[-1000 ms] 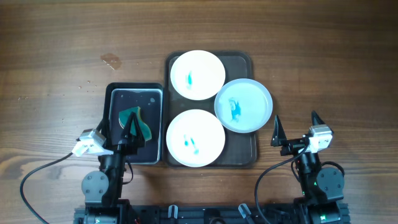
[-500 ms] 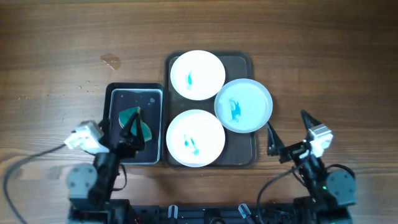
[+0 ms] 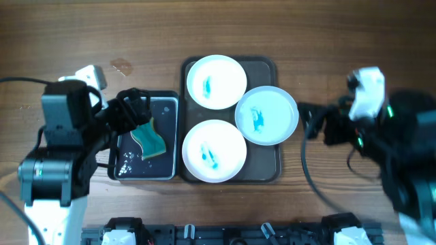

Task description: Clean dirty plates on tray and stack at the side

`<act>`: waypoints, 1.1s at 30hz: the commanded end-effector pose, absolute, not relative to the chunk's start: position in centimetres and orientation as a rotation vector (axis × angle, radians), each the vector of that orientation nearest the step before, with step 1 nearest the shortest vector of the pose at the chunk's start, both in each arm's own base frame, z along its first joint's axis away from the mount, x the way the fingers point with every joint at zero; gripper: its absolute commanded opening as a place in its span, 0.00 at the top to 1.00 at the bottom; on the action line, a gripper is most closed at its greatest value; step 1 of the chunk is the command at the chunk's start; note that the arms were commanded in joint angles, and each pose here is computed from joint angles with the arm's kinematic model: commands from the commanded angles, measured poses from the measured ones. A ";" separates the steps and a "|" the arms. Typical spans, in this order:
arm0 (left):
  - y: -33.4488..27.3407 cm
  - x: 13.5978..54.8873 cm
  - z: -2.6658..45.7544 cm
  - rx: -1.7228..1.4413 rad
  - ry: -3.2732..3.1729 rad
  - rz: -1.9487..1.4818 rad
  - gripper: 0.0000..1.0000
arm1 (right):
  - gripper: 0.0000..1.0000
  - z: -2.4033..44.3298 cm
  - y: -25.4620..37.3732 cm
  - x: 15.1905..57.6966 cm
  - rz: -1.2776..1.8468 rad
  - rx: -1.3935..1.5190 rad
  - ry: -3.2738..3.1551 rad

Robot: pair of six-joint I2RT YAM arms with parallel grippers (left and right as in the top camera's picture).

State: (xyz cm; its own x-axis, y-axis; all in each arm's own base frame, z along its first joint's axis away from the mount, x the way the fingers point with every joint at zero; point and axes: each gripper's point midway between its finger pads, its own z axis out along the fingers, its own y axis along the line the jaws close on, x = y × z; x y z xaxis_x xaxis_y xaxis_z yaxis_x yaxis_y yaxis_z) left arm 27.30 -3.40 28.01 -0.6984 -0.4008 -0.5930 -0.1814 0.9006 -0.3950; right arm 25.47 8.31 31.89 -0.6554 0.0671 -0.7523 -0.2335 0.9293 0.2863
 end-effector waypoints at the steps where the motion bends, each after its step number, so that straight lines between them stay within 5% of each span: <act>1: -4.9 27.0 27.1 -0.355 2.432 -0.472 0.00 | 0.00 30.8 10.7 26.8 0.622 -0.152 2.324; 2: -4.3 26.8 26.2 -0.392 2.470 -0.432 0.00 | 0.00 30.1 11.6 26.9 0.690 -0.171 2.357; 7: -2.2 25.5 19.4 -0.647 2.704 -0.242 0.00 | 0.31 25.0 13.7 26.6 0.770 -0.169 2.573; 18: -0.5 26.8 5.8 -0.797 2.953 0.014 0.20 | 0.46 12.7 16.2 22.3 0.678 -0.096 2.852; 21: -2.2 27.5 2.6 -0.739 3.044 -0.109 0.54 | 0.46 12.4 16.0 22.4 0.656 -0.084 2.852; 26: -2.9 28.0 0.0 -0.746 3.089 -0.140 0.96 | 0.46 12.4 16.0 22.5 0.656 -0.085 2.848; 31: -2.9 29.2 1.5 -0.740 3.059 -0.154 0.96 | 0.46 12.5 16.0 22.6 0.659 -0.083 2.844; 33: -2.9 29.9 4.2 -0.709 3.052 -0.159 0.66 | 0.46 12.5 16.0 22.6 0.659 -0.083 2.844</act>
State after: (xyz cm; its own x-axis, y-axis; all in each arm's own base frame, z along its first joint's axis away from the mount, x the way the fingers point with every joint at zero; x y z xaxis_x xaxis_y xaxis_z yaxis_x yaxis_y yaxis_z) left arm 28.30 -2.05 1.68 -0.8847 -0.4649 0.0357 -0.4662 0.8832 -0.0510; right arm 22.39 16.14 12.50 -0.9752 -0.0186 -0.2208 -0.1161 0.8917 0.4376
